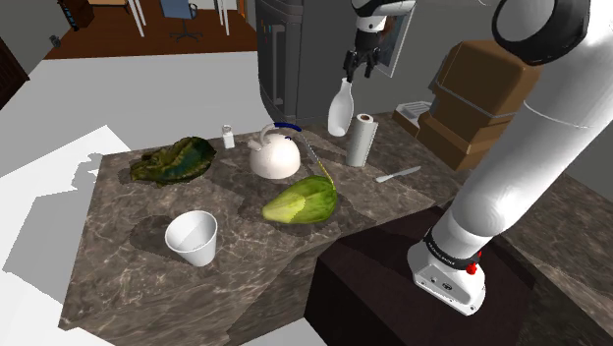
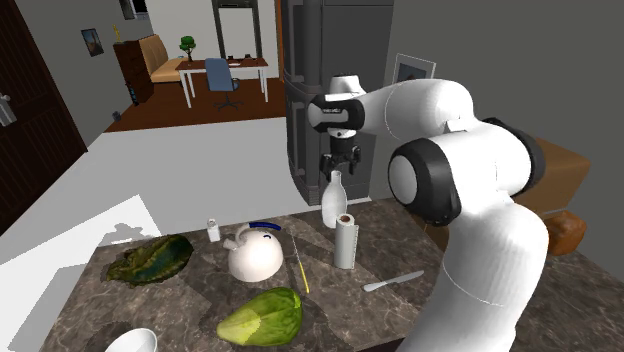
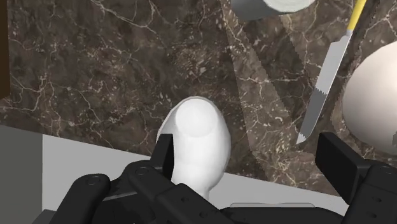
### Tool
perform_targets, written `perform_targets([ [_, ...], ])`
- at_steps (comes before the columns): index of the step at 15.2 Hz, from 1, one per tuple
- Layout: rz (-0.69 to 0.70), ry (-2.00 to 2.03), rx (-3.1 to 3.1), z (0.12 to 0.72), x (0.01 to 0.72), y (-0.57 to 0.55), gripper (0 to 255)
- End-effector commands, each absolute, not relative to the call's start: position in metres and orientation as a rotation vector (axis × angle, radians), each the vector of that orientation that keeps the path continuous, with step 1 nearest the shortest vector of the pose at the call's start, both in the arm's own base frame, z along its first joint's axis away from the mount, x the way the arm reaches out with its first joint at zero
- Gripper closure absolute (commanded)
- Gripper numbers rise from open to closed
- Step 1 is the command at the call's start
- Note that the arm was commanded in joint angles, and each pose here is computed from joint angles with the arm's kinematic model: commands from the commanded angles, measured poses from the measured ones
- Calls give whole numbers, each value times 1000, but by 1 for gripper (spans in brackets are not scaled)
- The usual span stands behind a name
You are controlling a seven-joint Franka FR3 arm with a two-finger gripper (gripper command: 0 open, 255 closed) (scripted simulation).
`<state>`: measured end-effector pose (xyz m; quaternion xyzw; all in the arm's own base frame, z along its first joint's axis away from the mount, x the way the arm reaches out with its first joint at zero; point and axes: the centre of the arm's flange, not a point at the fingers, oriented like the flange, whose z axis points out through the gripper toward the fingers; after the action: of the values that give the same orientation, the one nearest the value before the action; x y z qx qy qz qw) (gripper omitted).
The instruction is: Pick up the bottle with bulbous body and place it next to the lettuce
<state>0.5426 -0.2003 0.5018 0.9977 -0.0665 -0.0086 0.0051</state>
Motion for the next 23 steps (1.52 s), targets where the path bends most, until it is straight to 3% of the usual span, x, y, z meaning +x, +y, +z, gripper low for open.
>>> perform_targets([
  [1, -35, -210, 3131, 491, 562, -215, 0],
  [6, -49, -218, 3147, 465, 611, -255, 0],
  [14, -50, -218, 3147, 424, 612, -256, 0],
  [22, -50, -218, 3147, 425, 612, -256, 0],
  [23, -50, -218, 3147, 425, 612, -256, 255],
])
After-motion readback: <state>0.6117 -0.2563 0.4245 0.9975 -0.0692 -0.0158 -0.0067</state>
